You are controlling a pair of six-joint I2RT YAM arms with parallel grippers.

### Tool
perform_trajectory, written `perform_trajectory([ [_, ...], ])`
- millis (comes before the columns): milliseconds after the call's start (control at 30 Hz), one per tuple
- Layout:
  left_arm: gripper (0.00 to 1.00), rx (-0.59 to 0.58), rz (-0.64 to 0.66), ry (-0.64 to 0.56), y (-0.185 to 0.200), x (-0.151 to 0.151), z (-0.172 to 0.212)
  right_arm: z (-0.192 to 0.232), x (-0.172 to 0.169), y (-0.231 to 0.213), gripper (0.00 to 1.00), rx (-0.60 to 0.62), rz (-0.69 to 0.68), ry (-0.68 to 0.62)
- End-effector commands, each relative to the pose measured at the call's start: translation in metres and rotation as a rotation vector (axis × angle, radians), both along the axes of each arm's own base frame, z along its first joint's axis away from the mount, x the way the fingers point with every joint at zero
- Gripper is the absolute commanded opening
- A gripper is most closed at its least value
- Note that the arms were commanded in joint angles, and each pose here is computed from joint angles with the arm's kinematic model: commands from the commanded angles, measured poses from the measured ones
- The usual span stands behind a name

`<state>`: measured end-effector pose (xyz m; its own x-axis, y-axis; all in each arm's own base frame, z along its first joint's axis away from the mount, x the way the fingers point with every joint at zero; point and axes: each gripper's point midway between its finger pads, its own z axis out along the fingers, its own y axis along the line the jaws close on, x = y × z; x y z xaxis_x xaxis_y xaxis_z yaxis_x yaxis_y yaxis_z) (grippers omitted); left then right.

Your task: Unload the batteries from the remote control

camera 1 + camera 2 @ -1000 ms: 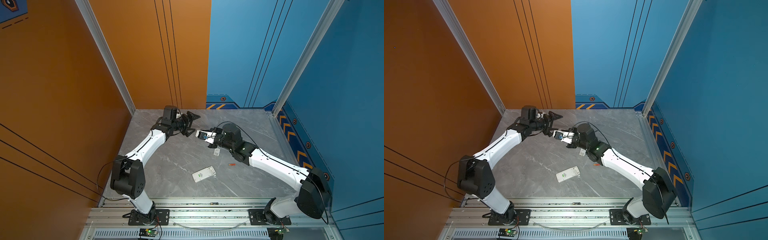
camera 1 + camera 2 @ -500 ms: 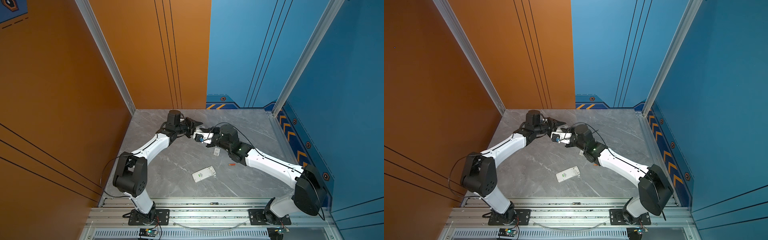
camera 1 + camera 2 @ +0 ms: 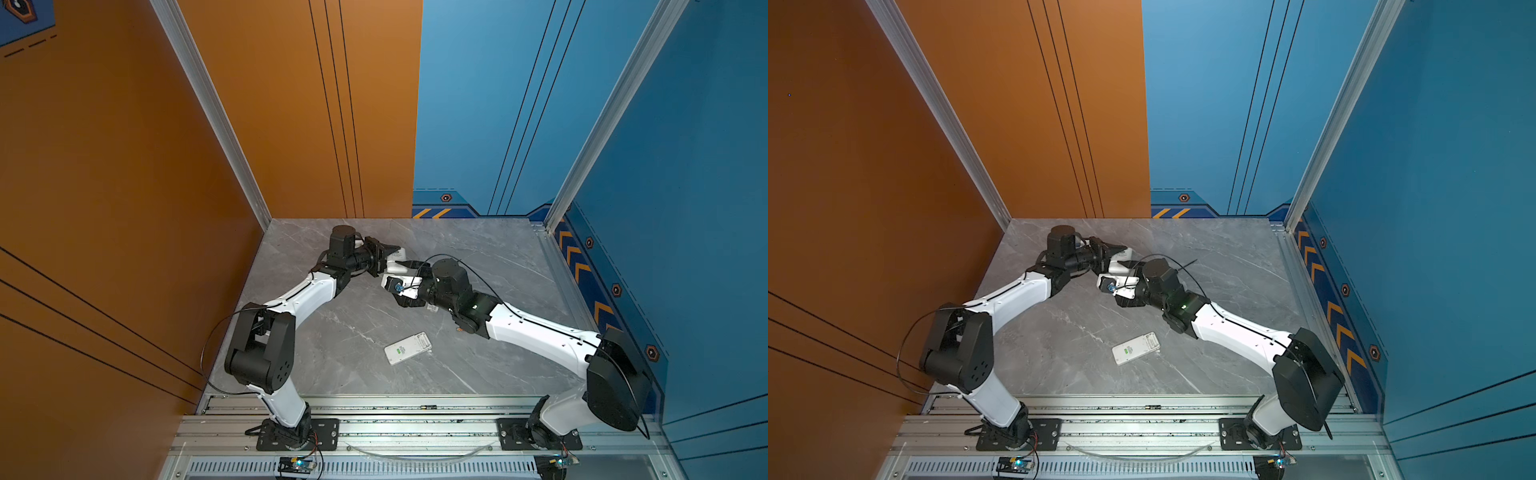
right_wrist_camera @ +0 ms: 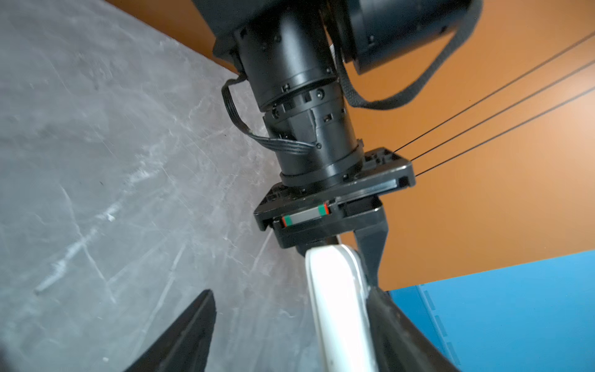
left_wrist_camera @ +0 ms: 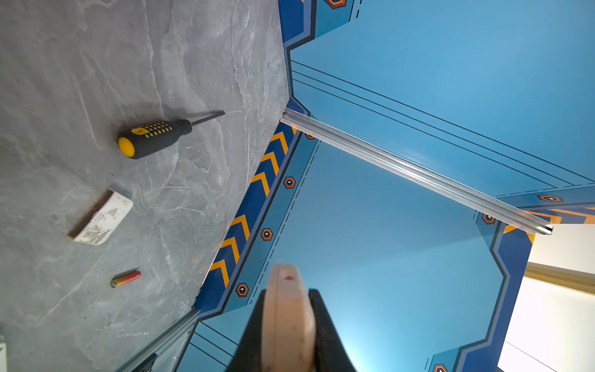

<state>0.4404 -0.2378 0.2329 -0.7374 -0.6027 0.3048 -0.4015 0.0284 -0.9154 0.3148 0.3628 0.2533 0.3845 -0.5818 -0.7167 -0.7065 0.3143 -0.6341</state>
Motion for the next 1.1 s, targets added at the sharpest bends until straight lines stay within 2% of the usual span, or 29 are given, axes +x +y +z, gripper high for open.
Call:
perform_trajectory([
  [0, 0.00, 0.015, 0.187, -0.142, 0.049, 0.032, 0.033, -0.004, -0.037, 0.001, 0.93, 0.137, 0.013, 0.232],
  [100, 0.00, 0.134, 0.270, -0.222, 0.083, 0.046, 0.033, 0.013, -0.055, 0.000, 0.98, 0.323, -0.008, 0.421],
  [133, 0.00, 0.195, 0.290, -0.253, 0.092, 0.049, 0.033, 0.022, -0.055, -0.002, 1.00, 0.419, -0.043, 0.503],
  [267, 0.00, 0.426, 0.338, -0.428, 0.107, 0.052, 0.032, 0.042, -0.014, -0.020, 1.00, 0.806, -0.276, 0.879],
  [367, 0.00, 0.586, 0.385, -0.619, 0.104, 0.043, 0.049, 0.027, 0.025, -0.020, 0.97, 1.032, -0.411, 1.216],
  [400, 0.00, 0.640, 0.397, -0.672, 0.101, 0.039, 0.053, 0.025, 0.034, -0.015, 0.95, 1.093, -0.410, 1.312],
  [433, 0.00, 0.697, 0.429, -0.674, 0.103, 0.033, 0.046, 0.028, 0.045, -0.010, 0.93, 1.179, -0.378, 1.388],
  [467, 0.00, 0.718, 0.479, -0.682, 0.109, 0.029, 0.042, 0.034, 0.059, -0.011, 0.90, 1.286, -0.342, 1.419],
  [533, 0.00, 0.688, 0.549, -0.709, 0.116, 0.025, 0.035, 0.035, 0.072, -0.008, 0.88, 1.401, -0.316, 1.456],
  [667, 0.00, 0.655, 0.562, -0.701, 0.119, 0.024, 0.023, 0.019, 0.080, 0.008, 0.85, 1.464, -0.279, 1.559],
  [867, 0.00, 0.649, 0.584, -0.688, 0.123, 0.022, 0.023, -0.021, 0.079, 0.007, 0.84, 1.547, -0.327, 1.654],
  [1067, 0.00, 0.641, 0.579, -0.691, 0.119, 0.021, 0.020, -0.032, 0.068, 0.037, 0.82, 1.523, -0.295, 1.719],
])
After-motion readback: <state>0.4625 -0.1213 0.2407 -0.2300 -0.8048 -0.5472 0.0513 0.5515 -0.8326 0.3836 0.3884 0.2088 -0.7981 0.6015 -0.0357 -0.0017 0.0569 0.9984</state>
